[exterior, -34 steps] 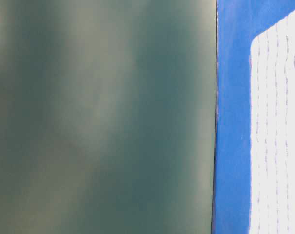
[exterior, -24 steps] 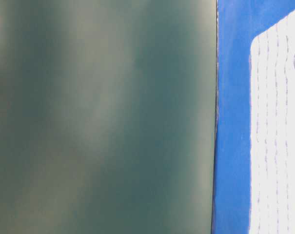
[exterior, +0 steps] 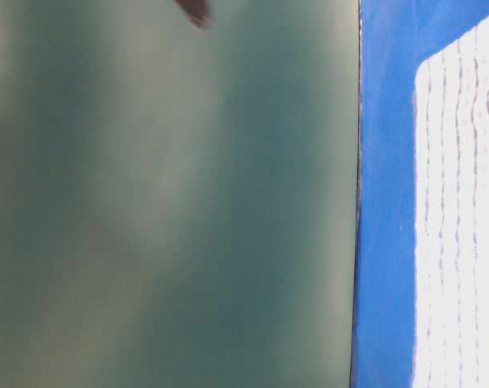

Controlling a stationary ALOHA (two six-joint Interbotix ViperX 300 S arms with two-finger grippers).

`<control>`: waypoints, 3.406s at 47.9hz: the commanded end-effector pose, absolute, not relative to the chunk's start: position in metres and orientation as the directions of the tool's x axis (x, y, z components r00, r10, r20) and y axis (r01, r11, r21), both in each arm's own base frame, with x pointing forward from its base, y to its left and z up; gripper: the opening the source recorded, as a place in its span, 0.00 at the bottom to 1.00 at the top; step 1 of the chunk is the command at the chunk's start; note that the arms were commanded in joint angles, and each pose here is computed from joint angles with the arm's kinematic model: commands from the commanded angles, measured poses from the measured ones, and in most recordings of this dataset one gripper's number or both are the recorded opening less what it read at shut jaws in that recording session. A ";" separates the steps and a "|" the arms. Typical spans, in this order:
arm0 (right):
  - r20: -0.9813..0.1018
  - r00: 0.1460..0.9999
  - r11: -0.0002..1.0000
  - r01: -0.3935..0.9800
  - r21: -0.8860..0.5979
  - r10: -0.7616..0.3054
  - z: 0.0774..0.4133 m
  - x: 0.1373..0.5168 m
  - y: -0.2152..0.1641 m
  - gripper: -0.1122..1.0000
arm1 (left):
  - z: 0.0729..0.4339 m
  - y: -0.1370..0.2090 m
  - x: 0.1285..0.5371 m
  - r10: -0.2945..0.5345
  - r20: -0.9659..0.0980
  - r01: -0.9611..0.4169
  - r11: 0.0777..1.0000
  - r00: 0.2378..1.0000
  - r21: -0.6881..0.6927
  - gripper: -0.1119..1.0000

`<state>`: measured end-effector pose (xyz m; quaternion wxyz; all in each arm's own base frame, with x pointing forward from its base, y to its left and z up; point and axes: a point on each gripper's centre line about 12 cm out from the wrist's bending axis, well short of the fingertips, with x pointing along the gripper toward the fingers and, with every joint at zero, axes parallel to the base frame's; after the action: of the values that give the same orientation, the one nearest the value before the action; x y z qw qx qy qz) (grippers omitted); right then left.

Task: Fold the blue towel.
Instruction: 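Move both grippers to the towel's far corners and grasp them, then lift the far edge and fold it toward the near edge with both grippers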

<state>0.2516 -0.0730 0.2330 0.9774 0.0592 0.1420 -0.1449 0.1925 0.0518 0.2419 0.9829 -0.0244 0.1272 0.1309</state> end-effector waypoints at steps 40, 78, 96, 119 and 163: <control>-0.632 0.687 0.863 0.501 0.055 -0.359 0.116 0.308 -0.161 0.64 | 0.103 0.129 0.201 0.410 -0.657 -0.533 0.846 0.633 0.014 0.79; -0.674 0.657 0.867 0.496 0.048 -0.338 0.090 0.311 -0.161 0.15 | 0.082 0.131 0.209 0.376 -0.711 -0.511 0.859 0.594 0.027 0.13; -0.630 0.691 0.865 0.498 0.058 -0.355 0.112 0.311 -0.161 0.15 | 0.110 0.133 0.216 0.392 -0.668 -0.482 0.874 0.632 0.056 0.13; -0.577 0.763 0.908 0.409 0.084 -0.291 0.154 0.313 -0.119 0.15 | 0.157 0.088 0.208 0.309 -0.607 -0.363 0.931 0.732 0.037 0.13; -0.587 0.809 0.957 0.150 0.250 0.026 0.159 0.295 0.010 0.15 | 0.148 -0.027 0.187 -0.108 -0.676 -0.142 0.942 0.729 -0.303 0.13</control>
<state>0.2926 0.0066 0.1551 0.9389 0.1399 0.3124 -0.0372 0.1866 -0.0230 0.1520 0.9170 -0.1693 0.3608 0.0157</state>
